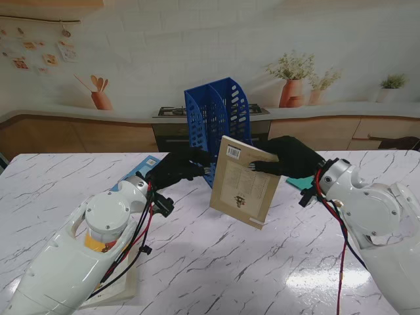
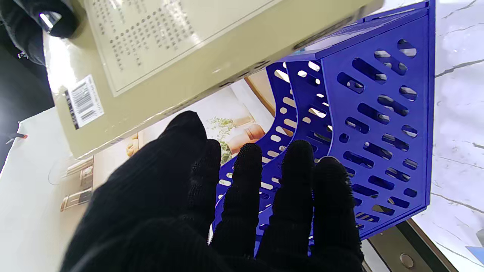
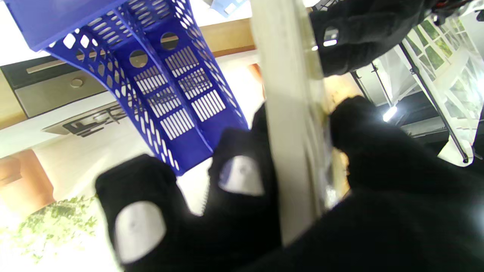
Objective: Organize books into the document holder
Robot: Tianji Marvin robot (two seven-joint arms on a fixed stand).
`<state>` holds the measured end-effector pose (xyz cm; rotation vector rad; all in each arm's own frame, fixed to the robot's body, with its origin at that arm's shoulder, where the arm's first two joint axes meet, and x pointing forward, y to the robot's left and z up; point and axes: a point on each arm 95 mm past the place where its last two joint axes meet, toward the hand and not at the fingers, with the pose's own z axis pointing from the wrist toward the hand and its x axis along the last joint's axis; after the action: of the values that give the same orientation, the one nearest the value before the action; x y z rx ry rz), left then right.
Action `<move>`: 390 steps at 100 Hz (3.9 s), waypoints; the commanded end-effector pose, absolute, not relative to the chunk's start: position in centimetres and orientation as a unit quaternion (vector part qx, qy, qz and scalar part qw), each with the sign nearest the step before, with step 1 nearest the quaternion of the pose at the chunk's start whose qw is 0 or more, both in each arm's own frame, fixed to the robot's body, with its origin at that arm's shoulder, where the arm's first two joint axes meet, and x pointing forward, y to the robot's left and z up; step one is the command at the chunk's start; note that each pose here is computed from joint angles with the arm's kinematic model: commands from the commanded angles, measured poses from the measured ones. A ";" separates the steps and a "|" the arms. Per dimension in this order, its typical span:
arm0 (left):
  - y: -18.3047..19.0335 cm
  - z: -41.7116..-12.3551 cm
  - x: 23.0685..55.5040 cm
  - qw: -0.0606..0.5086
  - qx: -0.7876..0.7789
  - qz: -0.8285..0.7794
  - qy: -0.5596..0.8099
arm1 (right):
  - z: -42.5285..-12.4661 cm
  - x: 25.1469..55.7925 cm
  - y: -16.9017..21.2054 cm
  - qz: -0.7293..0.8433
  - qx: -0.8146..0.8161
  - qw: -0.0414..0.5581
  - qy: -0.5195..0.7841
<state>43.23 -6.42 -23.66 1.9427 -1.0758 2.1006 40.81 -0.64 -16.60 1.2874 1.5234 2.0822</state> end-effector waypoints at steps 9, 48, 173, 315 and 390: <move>-5.9 -24.9 42.9 0.046 0.641 0.677 -0.359 | -14.9 40.5 -0.6 0.726 0.436 0.149 0.510; -4.6 -28.5 42.3 0.046 0.672 0.640 -0.370 | -12.1 41.0 -0.2 0.737 0.419 0.215 0.485; -2.4 -32.2 41.6 0.042 0.721 0.589 -0.364 | -12.0 50.4 3.6 0.717 0.453 0.279 0.450; -1.5 -32.7 41.0 0.027 0.736 0.576 -0.355 | -21.4 53.3 8.8 0.670 0.522 0.227 0.477; -1.5 -32.8 40.9 0.020 0.732 0.578 -0.361 | -25.1 52.8 8.4 0.645 0.543 0.215 0.493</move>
<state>41.17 -1.07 -32.69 2.3032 -1.0970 1.7775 53.18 7.89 -25.04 1.5002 1.3504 1.7890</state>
